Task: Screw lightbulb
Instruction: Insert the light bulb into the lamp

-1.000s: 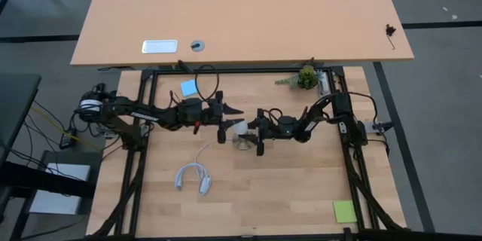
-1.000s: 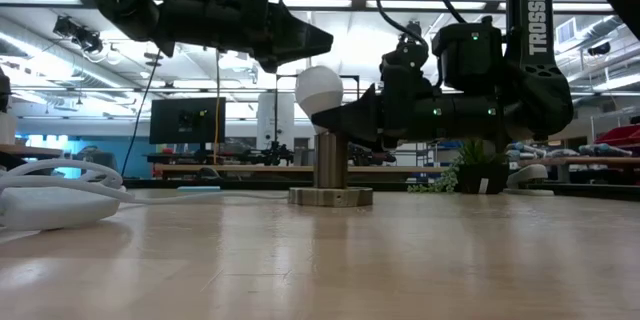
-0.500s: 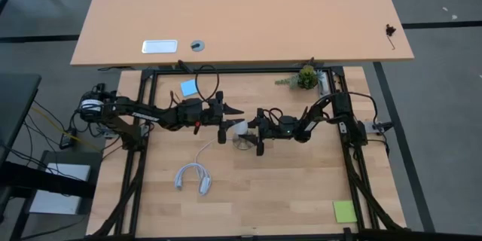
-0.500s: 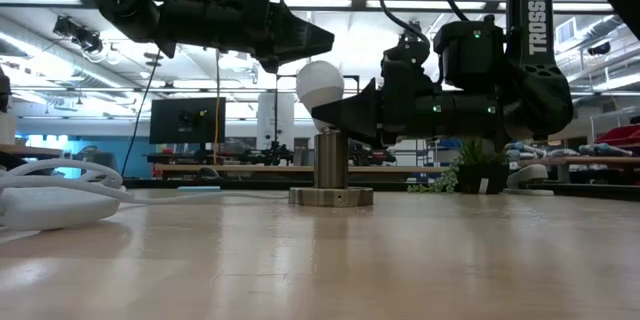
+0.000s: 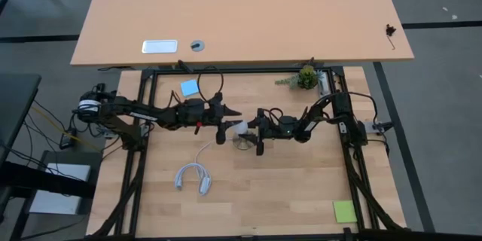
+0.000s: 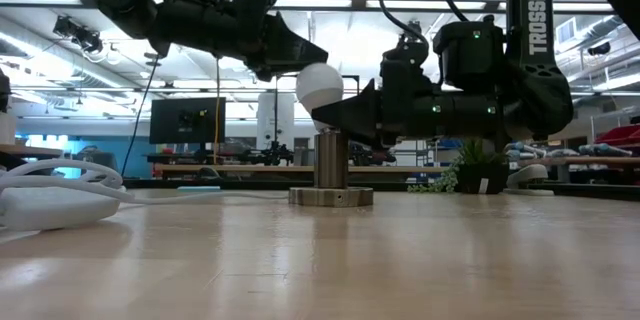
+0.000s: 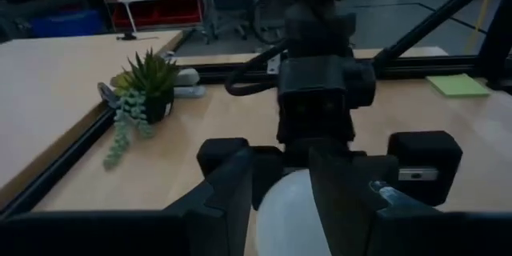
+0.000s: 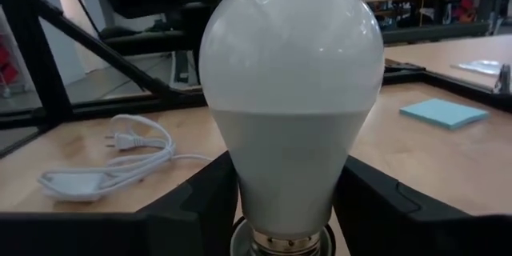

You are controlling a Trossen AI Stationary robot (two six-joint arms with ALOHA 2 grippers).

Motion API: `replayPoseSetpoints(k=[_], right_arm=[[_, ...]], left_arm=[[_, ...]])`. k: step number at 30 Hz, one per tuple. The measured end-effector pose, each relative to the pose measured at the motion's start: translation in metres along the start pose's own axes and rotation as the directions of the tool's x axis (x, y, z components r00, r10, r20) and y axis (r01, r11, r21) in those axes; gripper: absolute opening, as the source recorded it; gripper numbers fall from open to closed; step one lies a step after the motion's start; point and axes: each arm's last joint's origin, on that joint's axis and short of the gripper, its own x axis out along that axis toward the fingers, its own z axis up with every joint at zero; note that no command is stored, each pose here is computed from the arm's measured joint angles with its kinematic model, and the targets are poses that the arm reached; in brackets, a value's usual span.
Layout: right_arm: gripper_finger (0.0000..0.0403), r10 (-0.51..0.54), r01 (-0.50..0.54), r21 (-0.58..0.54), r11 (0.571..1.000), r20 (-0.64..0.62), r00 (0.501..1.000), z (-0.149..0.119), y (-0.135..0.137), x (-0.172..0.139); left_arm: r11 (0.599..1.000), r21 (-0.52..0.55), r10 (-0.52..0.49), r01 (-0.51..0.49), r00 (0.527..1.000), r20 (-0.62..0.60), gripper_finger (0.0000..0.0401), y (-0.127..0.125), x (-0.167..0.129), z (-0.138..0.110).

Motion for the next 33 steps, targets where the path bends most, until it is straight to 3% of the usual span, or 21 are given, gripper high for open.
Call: replayPoseSetpoints(k=[14, 22, 33], right_arm=[[0.0279, 0.008, -0.008, 0.009, 1.0, -0.003, 1.0, -0.001, 0.004, 0.0], [0.0282, 0.009, -0.009, 0.001, 1.0, -0.003, 1.0, -0.001, 0.004, 0.0], [0.0286, 0.008, -0.008, 0.002, 1.0, -0.003, 1.0, 0.003, 0.004, -0.006]], left_arm=[[1.0, -0.021, -0.001, 0.0, 1.0, -0.022, 0.0133, 0.0, 0.001, -0.004], [1.0, 0.005, 0.002, -0.002, 0.999, 0.034, 0.0133, 0.001, -0.009, 0.012], [1.0, 0.007, -0.012, 0.012, 1.0, 0.014, 0.0133, 0.001, -0.027, 0.025]])
